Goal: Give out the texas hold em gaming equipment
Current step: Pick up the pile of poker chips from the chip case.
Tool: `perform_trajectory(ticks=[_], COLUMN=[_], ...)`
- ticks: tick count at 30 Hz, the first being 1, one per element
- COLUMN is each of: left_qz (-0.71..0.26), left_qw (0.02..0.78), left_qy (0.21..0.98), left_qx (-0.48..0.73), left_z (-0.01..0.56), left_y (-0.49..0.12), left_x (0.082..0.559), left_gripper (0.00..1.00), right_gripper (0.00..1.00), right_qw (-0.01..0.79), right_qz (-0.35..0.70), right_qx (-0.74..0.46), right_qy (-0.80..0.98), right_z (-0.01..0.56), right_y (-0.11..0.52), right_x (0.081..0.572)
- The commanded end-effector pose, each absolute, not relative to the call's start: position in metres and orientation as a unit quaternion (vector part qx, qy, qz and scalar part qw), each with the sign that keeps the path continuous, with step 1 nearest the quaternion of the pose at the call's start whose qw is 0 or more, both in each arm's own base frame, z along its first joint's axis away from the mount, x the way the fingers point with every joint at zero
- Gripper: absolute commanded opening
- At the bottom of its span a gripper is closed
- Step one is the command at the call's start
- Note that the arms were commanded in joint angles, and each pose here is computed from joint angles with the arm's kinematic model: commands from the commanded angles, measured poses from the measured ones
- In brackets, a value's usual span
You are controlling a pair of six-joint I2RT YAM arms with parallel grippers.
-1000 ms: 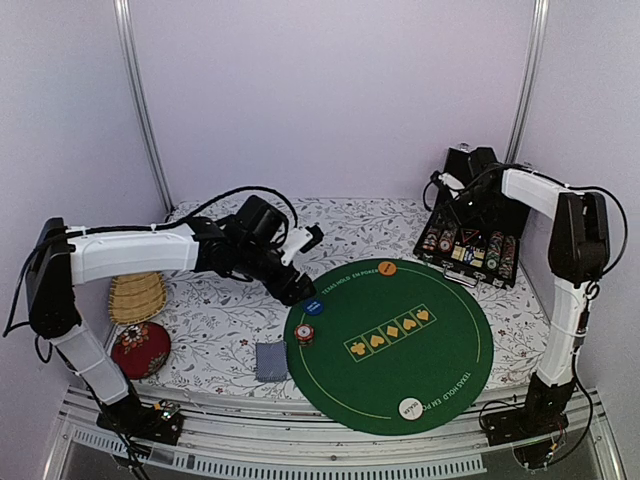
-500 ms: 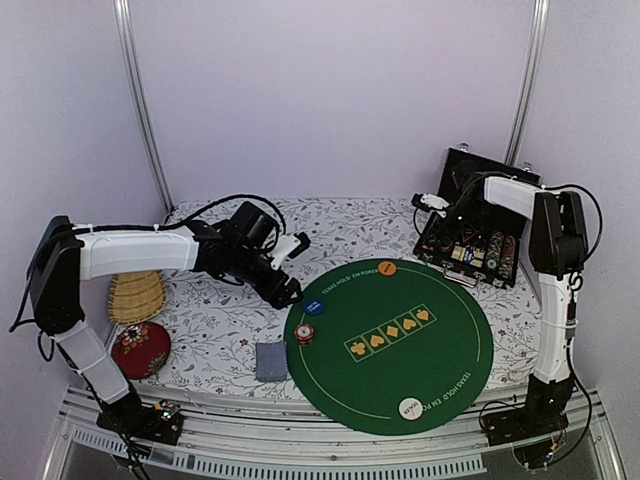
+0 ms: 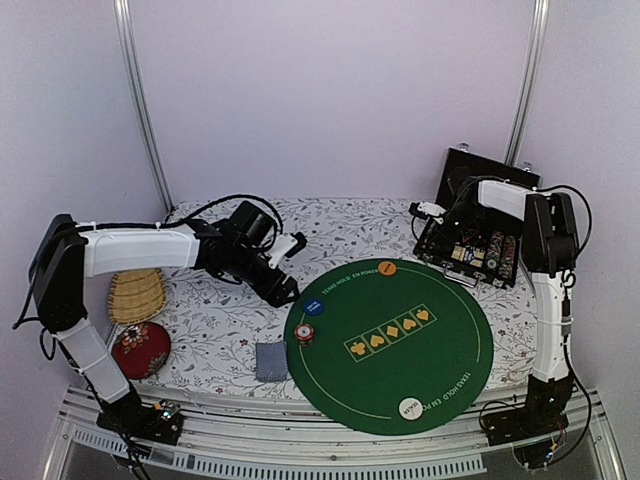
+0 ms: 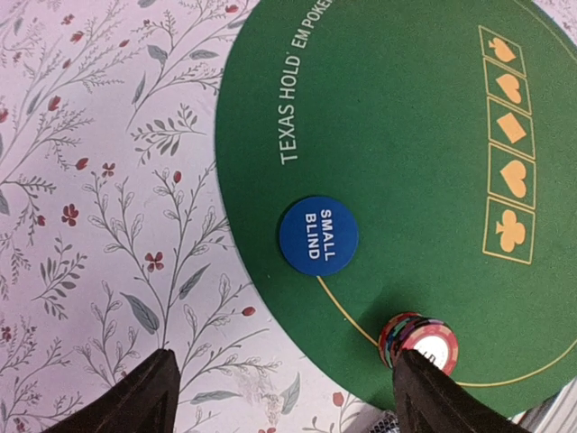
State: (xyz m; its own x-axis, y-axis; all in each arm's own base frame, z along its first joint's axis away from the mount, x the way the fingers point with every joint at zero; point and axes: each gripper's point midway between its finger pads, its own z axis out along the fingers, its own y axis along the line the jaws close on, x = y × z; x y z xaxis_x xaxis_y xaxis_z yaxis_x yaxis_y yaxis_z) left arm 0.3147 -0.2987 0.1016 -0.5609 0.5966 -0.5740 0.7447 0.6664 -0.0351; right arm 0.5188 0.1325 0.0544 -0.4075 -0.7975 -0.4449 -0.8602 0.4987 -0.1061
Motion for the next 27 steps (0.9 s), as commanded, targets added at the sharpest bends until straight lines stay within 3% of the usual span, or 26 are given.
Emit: perform_trajectory(ticks=[1, 14, 22, 27], left_qz=[-0.136, -0.132, -0.131, -0.131], left_qw=[0.268, 0.262, 0.260, 0.261], left_qy=[0.873, 0.877, 0.877, 0.876], left_qx=[0.383, 0.381, 0.382, 0.384], left_z=[0.103, 0.097, 0.095, 0.095], left_y=[-0.296, -0.295, -0.296, -0.297], left_x=[0.322, 0.323, 0.324, 0.325], left_gripper=[0.84, 0.84, 0.84, 0.84], right_gripper=[0.63, 0.53, 0.54, 0.60], right_qw=[0.225, 0.237, 0.242, 0.256], right_qz=[0.067, 0.070, 0.081, 0.066], right_qx=[-0.499, -0.478, -0.475, -0.471], right_qy=[0.834, 0.843, 0.842, 0.842], right_z=[0.050, 0.049, 0.048, 0.056], right_y=[0.132, 0.120, 0.123, 0.120], right_x=[0.526, 0.539, 0.543, 0.551])
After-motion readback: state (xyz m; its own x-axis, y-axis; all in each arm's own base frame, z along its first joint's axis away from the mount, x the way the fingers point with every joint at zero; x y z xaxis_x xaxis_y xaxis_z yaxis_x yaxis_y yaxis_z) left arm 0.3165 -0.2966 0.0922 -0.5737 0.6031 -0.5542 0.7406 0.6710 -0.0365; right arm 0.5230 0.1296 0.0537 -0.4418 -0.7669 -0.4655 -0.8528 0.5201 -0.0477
